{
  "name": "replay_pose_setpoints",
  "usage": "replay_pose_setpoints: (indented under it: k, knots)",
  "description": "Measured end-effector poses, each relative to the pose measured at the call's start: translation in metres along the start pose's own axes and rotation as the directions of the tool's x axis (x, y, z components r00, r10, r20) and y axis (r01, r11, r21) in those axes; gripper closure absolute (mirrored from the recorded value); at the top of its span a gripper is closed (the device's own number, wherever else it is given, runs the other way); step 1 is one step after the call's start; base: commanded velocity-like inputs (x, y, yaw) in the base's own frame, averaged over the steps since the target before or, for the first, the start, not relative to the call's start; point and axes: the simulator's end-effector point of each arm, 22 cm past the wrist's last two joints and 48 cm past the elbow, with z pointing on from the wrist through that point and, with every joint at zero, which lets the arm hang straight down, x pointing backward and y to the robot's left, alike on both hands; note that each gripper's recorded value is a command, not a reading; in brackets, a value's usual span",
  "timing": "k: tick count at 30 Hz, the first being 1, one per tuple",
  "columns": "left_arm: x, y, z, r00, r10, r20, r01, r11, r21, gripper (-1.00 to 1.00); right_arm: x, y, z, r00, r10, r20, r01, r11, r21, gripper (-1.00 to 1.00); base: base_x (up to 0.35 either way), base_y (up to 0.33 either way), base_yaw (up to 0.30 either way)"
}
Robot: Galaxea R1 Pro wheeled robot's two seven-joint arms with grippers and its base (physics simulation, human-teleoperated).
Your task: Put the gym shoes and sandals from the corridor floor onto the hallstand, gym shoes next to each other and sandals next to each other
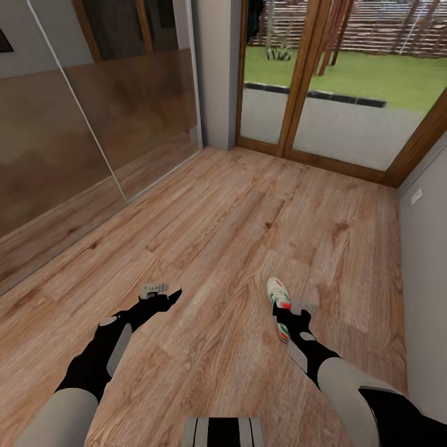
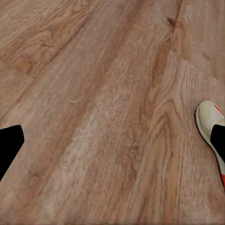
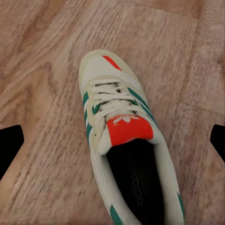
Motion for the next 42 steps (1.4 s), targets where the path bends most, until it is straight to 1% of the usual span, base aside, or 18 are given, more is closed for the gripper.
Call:
replay_pose_setpoints:
  k: [17,24,33,42]
  knots:
    - [0.055,0.018,0.017,0.996,-0.034,-0.083,0.033,0.999,-0.018,-1.0,0.06,-0.006,0.015,0.996,-0.012,-0.09,0.013,1.0,0.011,-1.0,0.0,0.0,0.0]
    - [0.056,0.018,0.018,0.996,-0.035,-0.085,0.033,0.999,-0.019,-1.0,0.061,-0.006,0.015,0.996,-0.012,-0.091,0.013,1.0,0.011,-1.0,0.0,0.0,0.0]
    - [0.087,0.028,0.025,0.99,-0.053,-0.129,0.05,0.998,-0.03,-1.0,0.094,-0.009,0.021,0.99,-0.018,-0.14,0.02,1.0,0.017,-1.0,0.0,0.0,0.0]
    - [0.091,0.029,0.025,0.989,-0.056,-0.135,0.052,0.998,-0.031,-1.0,0.098,-0.009,0.021,0.989,-0.019,-0.145,0.021,1.0,0.017,-1.0,0.0,0.0,0.0]
